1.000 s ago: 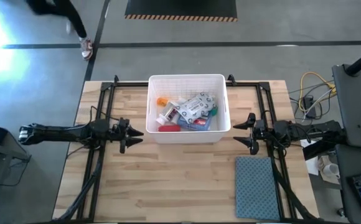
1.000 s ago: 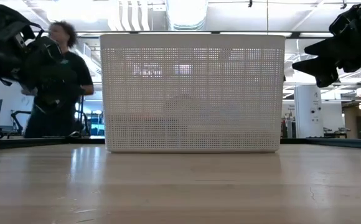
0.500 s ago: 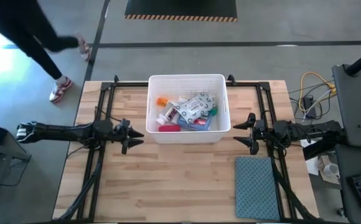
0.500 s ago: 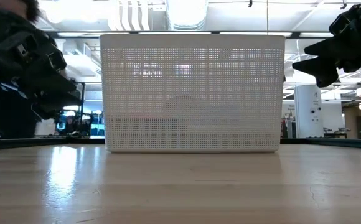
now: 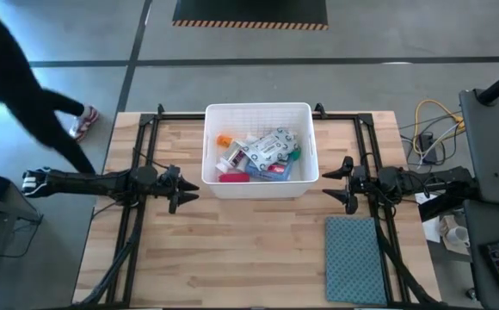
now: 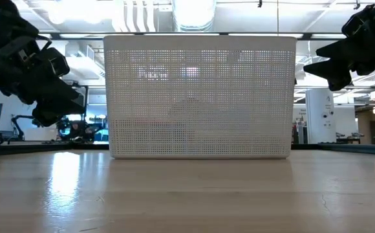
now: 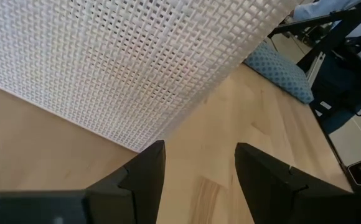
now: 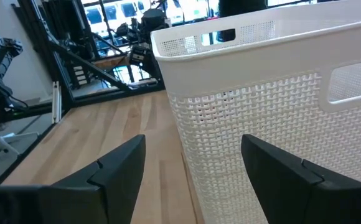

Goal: Pick & place medical supplies in basket/bin
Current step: Return to Home Position

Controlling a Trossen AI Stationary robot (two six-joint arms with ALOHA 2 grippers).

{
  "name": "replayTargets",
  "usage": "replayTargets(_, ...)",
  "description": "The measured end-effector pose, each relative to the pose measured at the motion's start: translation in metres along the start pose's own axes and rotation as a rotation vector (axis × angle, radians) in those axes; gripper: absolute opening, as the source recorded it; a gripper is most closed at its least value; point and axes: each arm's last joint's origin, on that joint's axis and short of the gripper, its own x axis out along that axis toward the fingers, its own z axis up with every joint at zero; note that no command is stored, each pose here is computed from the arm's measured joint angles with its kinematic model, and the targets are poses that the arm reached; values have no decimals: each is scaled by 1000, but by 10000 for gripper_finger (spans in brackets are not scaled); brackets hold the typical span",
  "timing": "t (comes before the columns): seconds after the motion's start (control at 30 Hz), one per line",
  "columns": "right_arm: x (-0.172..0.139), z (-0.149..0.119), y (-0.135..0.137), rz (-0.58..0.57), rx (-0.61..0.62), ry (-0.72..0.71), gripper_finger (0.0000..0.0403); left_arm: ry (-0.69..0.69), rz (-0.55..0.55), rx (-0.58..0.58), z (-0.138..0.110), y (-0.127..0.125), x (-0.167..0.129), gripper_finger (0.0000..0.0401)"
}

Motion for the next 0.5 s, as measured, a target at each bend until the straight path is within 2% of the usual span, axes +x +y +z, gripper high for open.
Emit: replayTargets(0.5,0,0,0,0,0,0,260,0,0,0,0,0,0,175)
